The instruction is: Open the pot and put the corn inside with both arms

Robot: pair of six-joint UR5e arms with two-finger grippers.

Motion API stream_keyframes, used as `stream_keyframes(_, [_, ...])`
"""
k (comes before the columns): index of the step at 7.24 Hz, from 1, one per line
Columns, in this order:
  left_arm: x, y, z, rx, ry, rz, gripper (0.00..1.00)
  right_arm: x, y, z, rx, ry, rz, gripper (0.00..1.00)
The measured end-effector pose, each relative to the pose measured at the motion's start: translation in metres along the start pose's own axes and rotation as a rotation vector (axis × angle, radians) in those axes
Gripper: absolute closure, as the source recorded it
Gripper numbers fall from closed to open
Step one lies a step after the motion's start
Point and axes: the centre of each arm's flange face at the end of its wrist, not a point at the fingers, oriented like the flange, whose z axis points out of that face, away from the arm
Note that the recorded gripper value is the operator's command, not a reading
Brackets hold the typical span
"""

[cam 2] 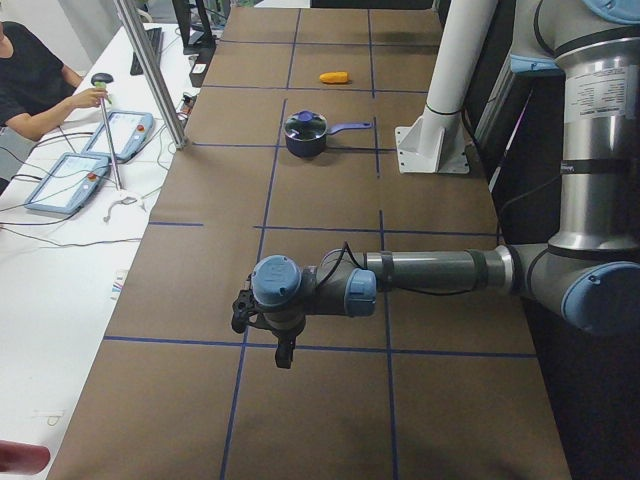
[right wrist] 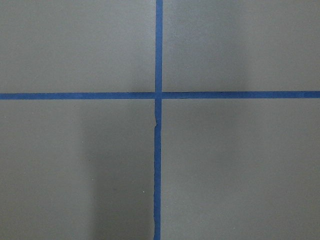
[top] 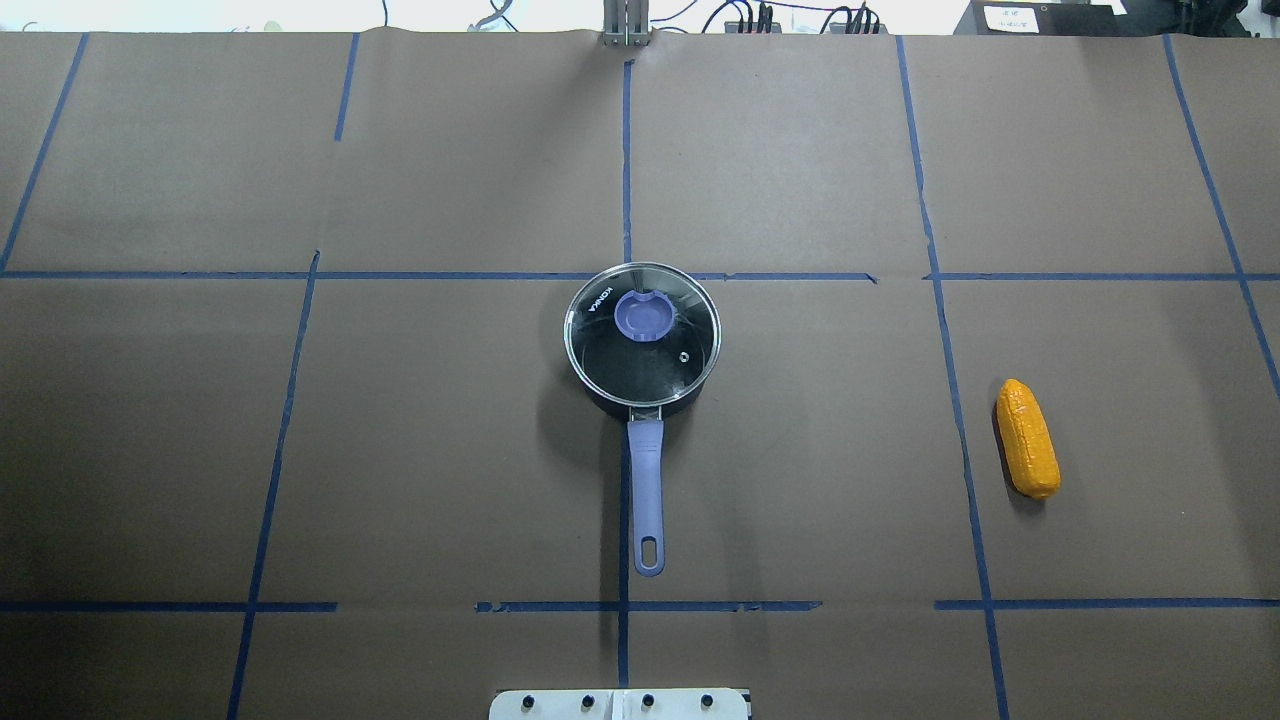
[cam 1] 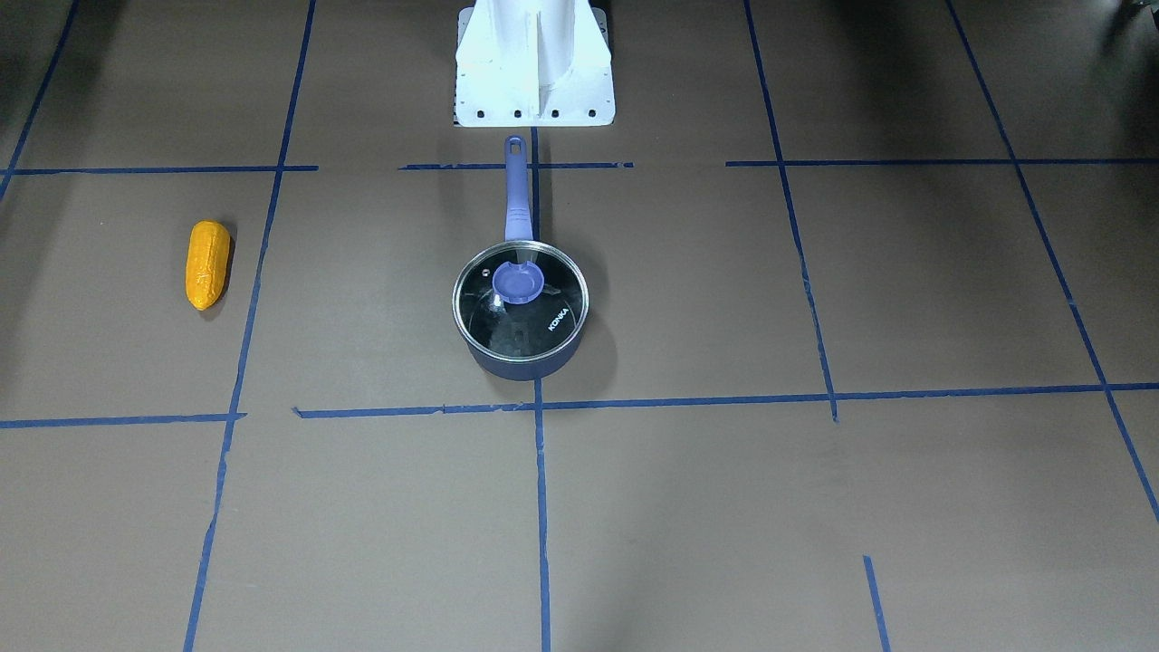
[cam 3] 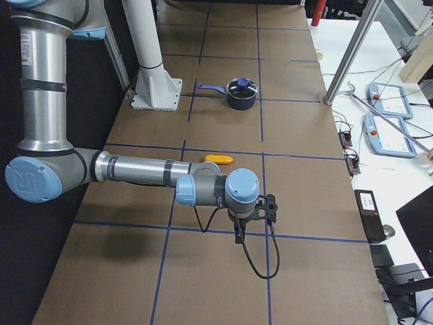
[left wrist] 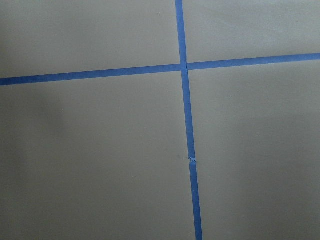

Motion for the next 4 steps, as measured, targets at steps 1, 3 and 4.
stream_keyframes(1, [0.008, -0.003, -0.007, 0.012, -0.001, 0.013, 0.00, -0.001, 0.000, 0.000, 0.000, -0.005, 0.001, 0.00])
stream_keyframes(3, [0.049, -0.012, -0.036, 0.052, -0.005, 0.045, 0.00, -0.001, -0.001, 0.000, 0.000, -0.015, 0.001, 0.00])
stream_keyframes(4, [0.087, -0.020, -0.052, 0.052, -0.004, 0.058, 0.00, 0.000, 0.000, 0.001, -0.002, -0.015, 0.004, 0.00])
